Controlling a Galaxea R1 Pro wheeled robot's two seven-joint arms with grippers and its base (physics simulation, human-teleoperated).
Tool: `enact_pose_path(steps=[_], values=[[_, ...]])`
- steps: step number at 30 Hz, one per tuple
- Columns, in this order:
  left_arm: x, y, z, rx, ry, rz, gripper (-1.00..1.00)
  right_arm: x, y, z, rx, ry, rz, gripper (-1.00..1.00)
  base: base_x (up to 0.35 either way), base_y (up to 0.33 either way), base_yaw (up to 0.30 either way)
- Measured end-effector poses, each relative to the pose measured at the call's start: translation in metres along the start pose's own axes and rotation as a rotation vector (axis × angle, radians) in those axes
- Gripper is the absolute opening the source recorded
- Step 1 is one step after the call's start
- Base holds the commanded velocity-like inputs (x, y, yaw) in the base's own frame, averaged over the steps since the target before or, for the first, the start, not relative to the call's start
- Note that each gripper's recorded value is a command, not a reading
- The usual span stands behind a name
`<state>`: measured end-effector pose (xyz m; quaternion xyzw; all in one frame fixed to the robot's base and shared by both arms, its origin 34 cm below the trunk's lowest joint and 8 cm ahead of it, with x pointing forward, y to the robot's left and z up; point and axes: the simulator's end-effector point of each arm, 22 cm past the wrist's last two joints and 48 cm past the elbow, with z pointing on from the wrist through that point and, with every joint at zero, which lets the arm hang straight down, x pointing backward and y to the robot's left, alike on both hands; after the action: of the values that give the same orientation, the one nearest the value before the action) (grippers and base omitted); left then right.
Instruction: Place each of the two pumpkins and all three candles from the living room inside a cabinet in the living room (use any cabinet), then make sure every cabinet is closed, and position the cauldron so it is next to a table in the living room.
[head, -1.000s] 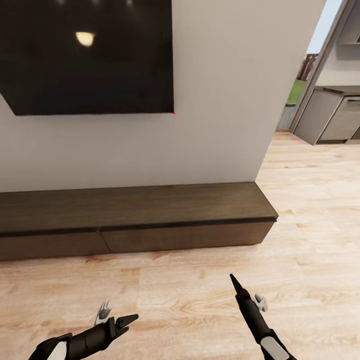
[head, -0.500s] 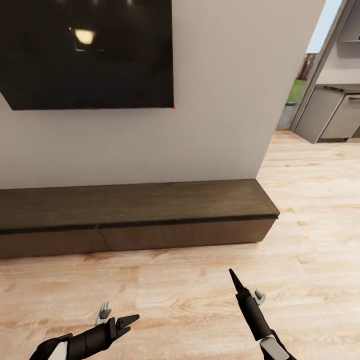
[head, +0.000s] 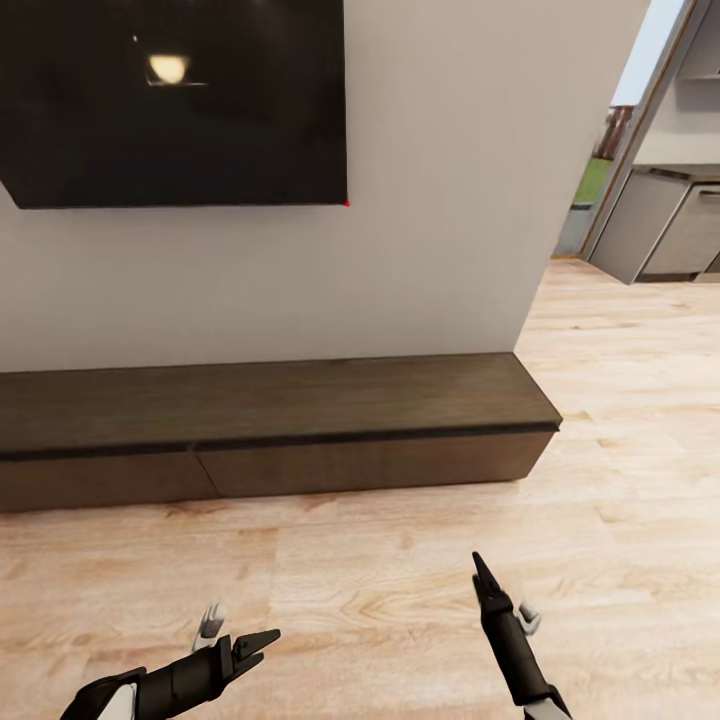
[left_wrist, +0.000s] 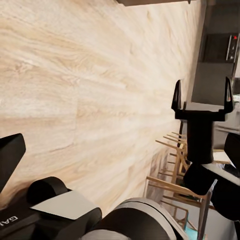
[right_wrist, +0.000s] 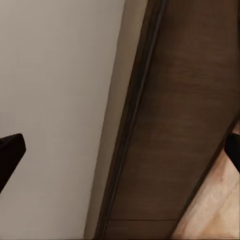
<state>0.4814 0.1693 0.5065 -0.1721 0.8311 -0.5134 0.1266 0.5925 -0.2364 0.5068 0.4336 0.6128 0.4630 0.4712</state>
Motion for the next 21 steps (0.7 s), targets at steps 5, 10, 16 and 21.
enact_pose_path(steps=[5,10,16,21], values=[[0.002,0.009,0.004,0.004,0.000,0.000,1.00,0.005,-0.010,-0.001,-0.001,0.009,0.021,1.00,0.000,0.000,0.000],[0.003,0.007,0.006,0.054,0.001,0.003,1.00,0.007,-0.012,-0.002,-0.039,0.014,0.030,1.00,0.000,0.000,0.000],[0.006,0.014,0.010,0.075,0.001,0.003,1.00,0.012,-0.020,-0.004,-0.060,0.036,0.078,1.00,0.000,0.000,0.000],[0.008,0.023,0.014,0.078,0.001,0.002,1.00,0.013,-0.030,-0.005,-0.060,0.037,0.082,1.00,0.000,0.000,0.000]])
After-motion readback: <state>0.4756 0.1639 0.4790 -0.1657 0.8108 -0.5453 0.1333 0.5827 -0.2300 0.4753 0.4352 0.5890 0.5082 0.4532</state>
